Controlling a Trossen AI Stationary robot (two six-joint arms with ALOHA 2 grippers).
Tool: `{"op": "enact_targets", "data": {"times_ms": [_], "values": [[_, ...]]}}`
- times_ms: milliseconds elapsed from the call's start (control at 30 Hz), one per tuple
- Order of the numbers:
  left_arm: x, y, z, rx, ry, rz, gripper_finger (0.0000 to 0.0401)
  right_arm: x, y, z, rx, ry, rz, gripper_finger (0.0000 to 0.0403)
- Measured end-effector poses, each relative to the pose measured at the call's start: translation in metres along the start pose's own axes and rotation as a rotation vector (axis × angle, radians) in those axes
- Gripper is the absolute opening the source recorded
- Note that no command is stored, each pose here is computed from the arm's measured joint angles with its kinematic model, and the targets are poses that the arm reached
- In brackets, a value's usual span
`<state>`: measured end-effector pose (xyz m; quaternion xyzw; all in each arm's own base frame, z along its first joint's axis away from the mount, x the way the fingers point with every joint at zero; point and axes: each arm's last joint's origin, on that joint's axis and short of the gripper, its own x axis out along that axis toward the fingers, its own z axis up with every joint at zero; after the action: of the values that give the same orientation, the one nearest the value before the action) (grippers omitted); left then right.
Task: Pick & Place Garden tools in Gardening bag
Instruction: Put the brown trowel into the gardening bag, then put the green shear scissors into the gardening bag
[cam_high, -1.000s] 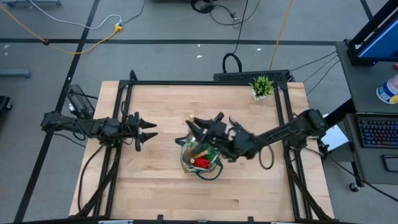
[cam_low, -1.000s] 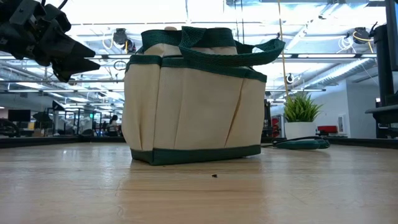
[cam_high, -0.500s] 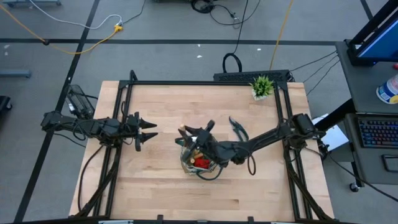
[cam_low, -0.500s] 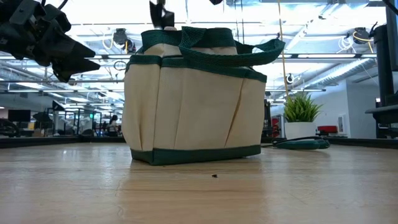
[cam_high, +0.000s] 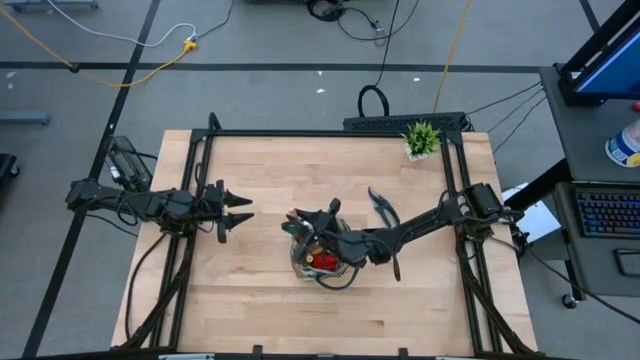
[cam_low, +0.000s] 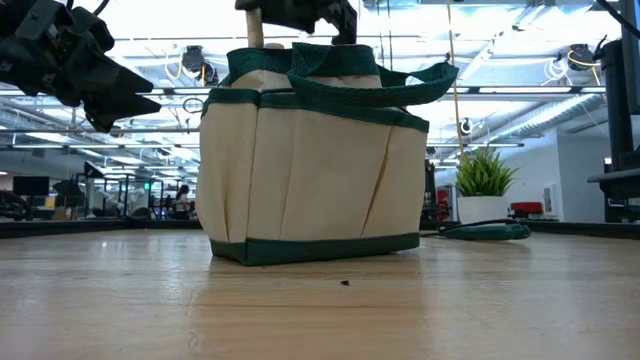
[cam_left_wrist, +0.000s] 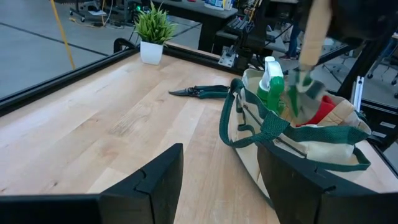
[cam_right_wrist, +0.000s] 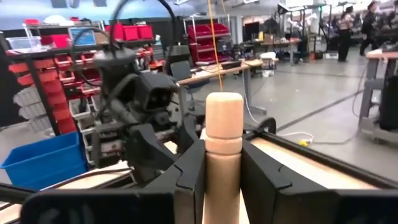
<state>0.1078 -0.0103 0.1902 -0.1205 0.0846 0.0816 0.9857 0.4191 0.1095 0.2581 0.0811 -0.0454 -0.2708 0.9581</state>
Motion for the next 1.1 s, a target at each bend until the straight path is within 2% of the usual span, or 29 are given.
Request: {"op": "enact_targets", "data": {"times_ms": [500,667,800,1100], "values": [[0.000,0.000,0.000,0.010,0.005,0.001,0.0212,0.001,-0.016,-0.022,0.019,0.059,0.047,0.0073],[0.000,0.000,0.000,0.010,0.005,0.001,0.0212,0.005,-0.021,-0.024,0.025,0.061,0.113,0.0066],[0.000,0.000,0.000,0.010,0.005,0.001,0.0212,0.007,-0.022,-0.023,0.037,0.053,0.151,0.0083],[0.000,0.000,0.000,0.002,0.004,0.001,0.0212,0.009,-0.024,-0.023,0.034,0.056,0.146,0.0114]]}}
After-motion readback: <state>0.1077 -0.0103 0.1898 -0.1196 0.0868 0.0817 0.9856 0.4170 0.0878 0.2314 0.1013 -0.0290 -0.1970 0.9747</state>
